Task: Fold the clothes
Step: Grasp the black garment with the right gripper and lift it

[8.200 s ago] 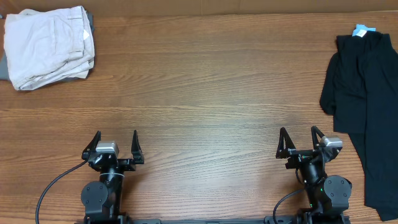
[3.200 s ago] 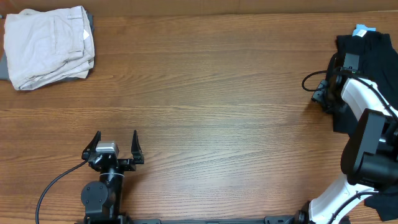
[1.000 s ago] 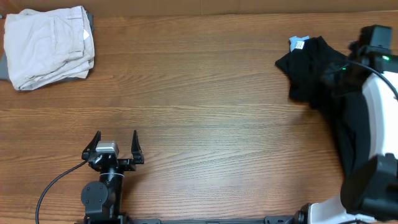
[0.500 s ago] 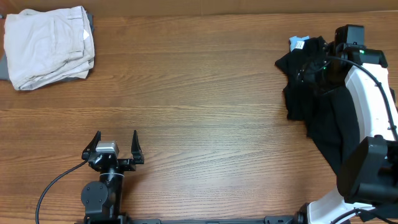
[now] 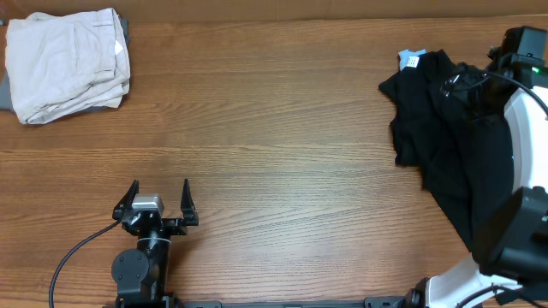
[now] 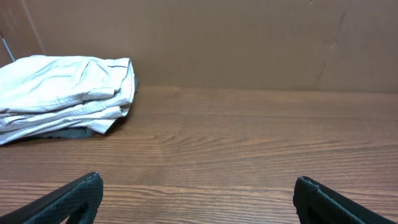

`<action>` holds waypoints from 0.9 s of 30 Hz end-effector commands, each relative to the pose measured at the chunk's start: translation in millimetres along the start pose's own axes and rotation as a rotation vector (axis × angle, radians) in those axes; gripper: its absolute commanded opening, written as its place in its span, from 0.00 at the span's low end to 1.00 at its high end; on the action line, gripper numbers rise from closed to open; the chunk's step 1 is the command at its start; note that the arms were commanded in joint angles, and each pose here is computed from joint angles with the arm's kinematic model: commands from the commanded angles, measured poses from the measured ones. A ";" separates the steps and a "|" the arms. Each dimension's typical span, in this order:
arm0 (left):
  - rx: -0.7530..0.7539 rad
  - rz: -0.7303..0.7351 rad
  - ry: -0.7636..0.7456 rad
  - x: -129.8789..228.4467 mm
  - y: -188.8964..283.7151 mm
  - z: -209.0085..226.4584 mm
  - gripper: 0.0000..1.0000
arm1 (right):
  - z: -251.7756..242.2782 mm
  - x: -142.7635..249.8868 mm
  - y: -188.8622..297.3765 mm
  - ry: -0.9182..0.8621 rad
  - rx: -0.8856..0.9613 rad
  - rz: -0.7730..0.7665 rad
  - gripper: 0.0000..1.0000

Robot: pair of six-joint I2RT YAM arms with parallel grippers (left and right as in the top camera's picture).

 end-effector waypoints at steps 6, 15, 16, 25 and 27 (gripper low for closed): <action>-0.016 0.000 -0.018 1.0 0.0 1.7 1.00 | -13.3 3.8 -73.9 0.063 0.114 0.127 0.83; -0.016 0.000 -0.018 1.0 0.0 1.7 1.00 | -19.2 4.9 -93.5 0.108 0.158 0.143 0.45; -0.016 0.000 -0.018 1.0 0.0 1.7 1.00 | -19.0 4.9 -93.6 0.108 0.158 0.142 0.38; -0.016 0.000 -0.018 1.0 0.0 1.7 1.00 | -21.4 3.0 -92.0 0.111 0.197 0.128 0.04; -0.016 0.000 -0.018 1.0 0.0 1.7 1.00 | -21.2 -1.7 -83.0 0.114 0.224 0.104 0.04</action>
Point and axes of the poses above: each gripper's point midway between its finger pads, its own y axis back along the fingers, its own z axis along the line the jaws close on, x = y × z, the point moved 10 cm from there along y, back along the fingers
